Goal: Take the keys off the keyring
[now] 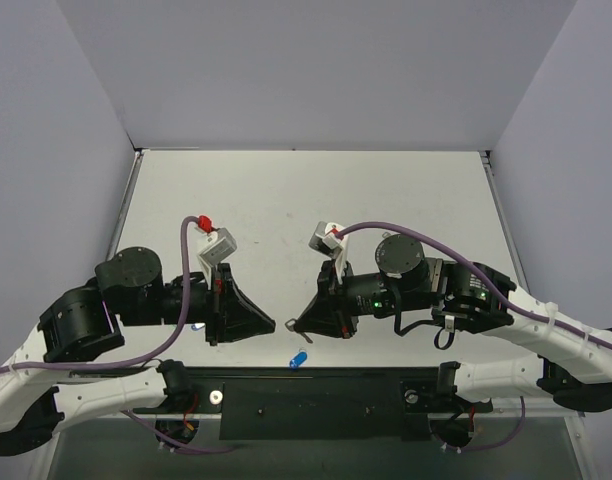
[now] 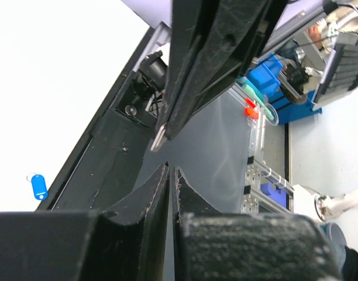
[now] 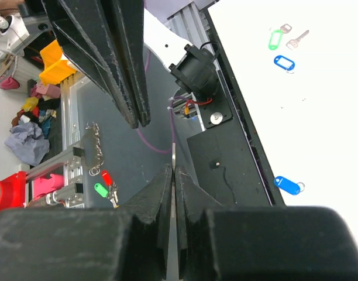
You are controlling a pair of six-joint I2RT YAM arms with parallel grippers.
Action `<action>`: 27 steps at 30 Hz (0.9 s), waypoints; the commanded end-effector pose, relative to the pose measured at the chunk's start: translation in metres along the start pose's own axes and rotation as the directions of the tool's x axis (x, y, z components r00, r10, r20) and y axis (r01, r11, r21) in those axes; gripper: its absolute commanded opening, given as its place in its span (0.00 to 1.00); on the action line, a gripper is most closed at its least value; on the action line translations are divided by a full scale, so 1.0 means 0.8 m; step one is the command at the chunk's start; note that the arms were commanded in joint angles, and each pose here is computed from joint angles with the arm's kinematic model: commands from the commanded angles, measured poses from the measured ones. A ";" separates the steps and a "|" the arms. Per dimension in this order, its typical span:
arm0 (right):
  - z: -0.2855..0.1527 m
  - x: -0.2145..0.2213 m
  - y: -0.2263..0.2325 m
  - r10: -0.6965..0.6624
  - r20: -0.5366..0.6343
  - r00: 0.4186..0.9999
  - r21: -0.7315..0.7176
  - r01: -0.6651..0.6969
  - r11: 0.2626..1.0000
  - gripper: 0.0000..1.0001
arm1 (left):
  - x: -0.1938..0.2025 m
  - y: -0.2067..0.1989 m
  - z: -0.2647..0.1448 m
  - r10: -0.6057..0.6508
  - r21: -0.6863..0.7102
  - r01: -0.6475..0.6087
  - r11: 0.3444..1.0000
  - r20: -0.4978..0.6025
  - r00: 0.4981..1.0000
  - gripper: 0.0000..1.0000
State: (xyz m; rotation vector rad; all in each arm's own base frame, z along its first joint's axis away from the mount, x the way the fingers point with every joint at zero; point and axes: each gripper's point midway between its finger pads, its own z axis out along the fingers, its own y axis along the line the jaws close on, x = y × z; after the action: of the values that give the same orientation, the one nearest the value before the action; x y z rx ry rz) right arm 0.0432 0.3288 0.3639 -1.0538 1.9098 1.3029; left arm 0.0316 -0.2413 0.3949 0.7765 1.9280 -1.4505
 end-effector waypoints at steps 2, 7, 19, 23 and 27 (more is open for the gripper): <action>0.000 -0.016 -0.010 -0.007 0.078 0.997 0.050 0.003 0.999 0.00 | -0.010 0.023 -0.003 -0.030 -0.079 0.039 0.996 0.113 0.993 0.16; -0.004 -0.017 -0.038 0.009 0.121 0.993 0.166 -0.029 0.986 0.00 | 0.020 0.064 0.011 -0.108 -0.160 0.125 0.979 0.113 0.988 0.18; -0.041 -0.005 -0.161 0.144 0.278 0.950 0.525 -0.275 0.805 0.00 | 0.089 0.133 0.073 -0.255 -0.187 0.271 0.944 0.103 0.961 0.45; -0.054 0.005 -0.177 0.161 0.317 0.935 0.541 -0.317 0.779 0.00 | 0.107 0.165 0.092 -0.293 -0.247 0.316 0.916 0.123 0.948 0.53; -0.070 0.012 -0.183 0.164 0.353 0.921 0.547 -0.346 0.763 0.00 | 0.131 0.196 0.114 -0.332 -0.288 0.356 0.889 0.130 0.934 0.53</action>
State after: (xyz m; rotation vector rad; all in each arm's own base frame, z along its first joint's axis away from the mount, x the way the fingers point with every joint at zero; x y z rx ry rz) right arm 0.1558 0.2589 0.3008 -0.3653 2.1080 0.8143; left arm 0.0763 -0.2629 0.1930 0.3349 2.3274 -1.2304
